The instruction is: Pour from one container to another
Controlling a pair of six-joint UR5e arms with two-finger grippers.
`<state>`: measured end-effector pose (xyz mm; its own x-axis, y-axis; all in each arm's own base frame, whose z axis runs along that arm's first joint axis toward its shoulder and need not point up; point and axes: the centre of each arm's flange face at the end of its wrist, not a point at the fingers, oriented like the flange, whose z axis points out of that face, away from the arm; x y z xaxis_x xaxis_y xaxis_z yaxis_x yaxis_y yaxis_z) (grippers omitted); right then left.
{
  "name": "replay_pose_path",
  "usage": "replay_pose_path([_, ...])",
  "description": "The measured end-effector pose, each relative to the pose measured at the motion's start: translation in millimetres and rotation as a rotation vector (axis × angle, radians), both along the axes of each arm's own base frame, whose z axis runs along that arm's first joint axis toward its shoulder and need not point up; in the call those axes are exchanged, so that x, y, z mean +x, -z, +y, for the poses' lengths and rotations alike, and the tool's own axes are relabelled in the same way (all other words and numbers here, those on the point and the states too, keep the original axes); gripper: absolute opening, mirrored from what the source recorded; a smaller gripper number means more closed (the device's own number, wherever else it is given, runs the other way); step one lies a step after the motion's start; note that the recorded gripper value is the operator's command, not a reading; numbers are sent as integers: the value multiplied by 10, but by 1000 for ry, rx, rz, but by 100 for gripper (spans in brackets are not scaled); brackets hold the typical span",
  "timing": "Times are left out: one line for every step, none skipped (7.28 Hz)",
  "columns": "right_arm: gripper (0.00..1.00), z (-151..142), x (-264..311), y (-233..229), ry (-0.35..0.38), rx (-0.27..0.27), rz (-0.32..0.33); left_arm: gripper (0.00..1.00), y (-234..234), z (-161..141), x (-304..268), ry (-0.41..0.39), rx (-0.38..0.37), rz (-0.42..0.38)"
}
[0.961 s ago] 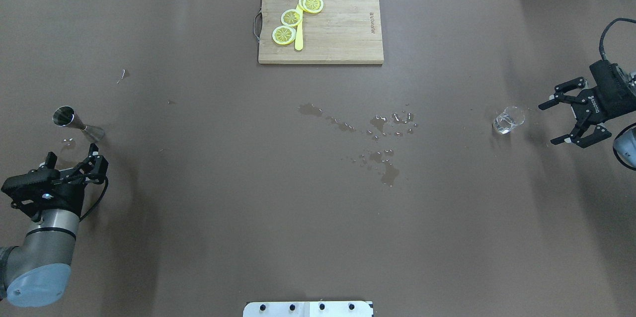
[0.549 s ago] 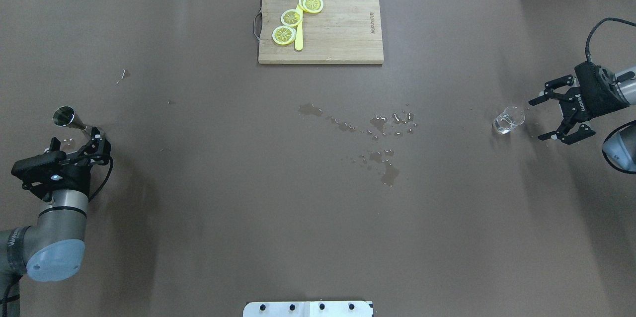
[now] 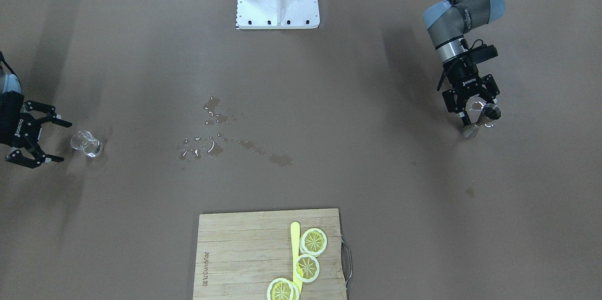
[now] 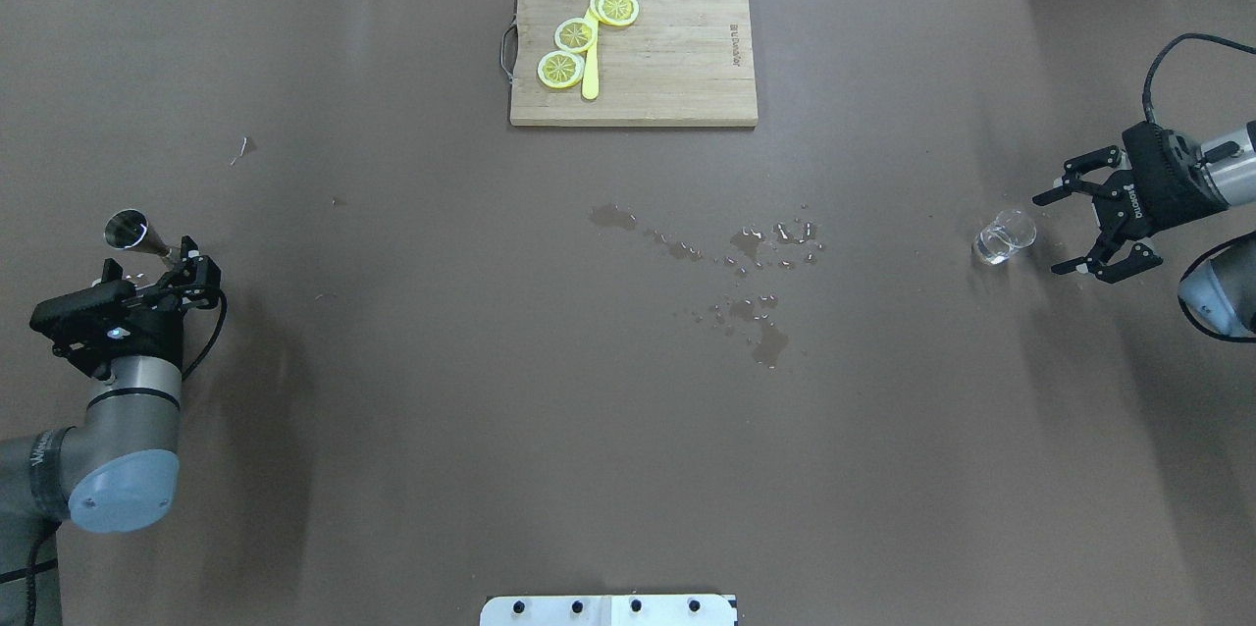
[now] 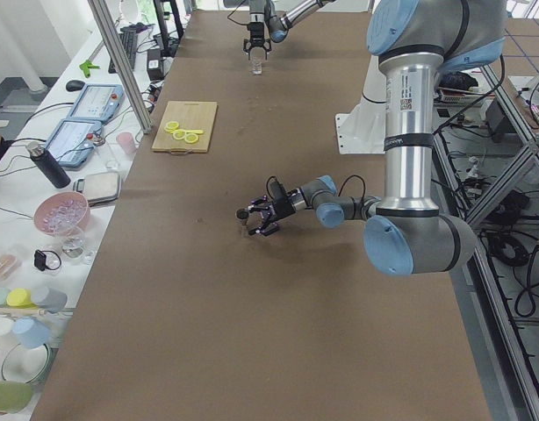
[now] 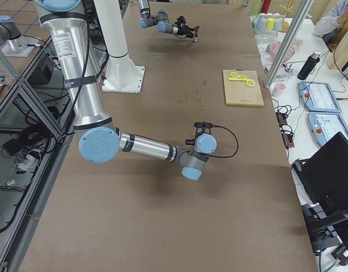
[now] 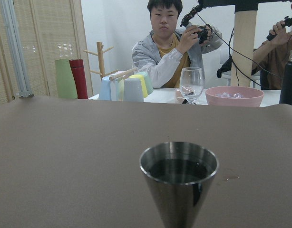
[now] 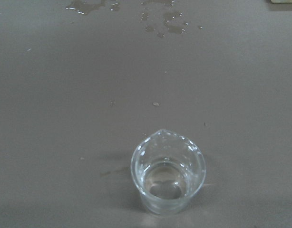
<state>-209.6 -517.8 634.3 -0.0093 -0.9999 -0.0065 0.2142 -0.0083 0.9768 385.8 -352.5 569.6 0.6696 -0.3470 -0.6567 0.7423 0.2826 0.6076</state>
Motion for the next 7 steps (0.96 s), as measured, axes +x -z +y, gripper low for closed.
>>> replay_pose_path([98,15,1,-25,1,19,-11,77,7,-72,32,12,0,1])
replay_pose_path([98,14,-5,-51,2,37,-24,76,-27,-123,46,21,-2,-5])
replay_pose_path([98,4,-14,-57,3,49,-37,74,-78,-151,48,27,-4,-15])
replay_pose_path([98,-5,-22,-42,4,59,-47,71,-127,-166,49,31,-4,-25])
replay_pose_path([98,-23,-31,-23,3,63,-54,66,-160,-172,53,33,-4,-32])
replay_pose_path([97,-59,-50,-5,2,64,-58,63,-168,-178,60,34,-4,-34])
replay_pose_path([97,-104,-72,0,2,62,-58,57,-161,-183,71,35,-3,-34])
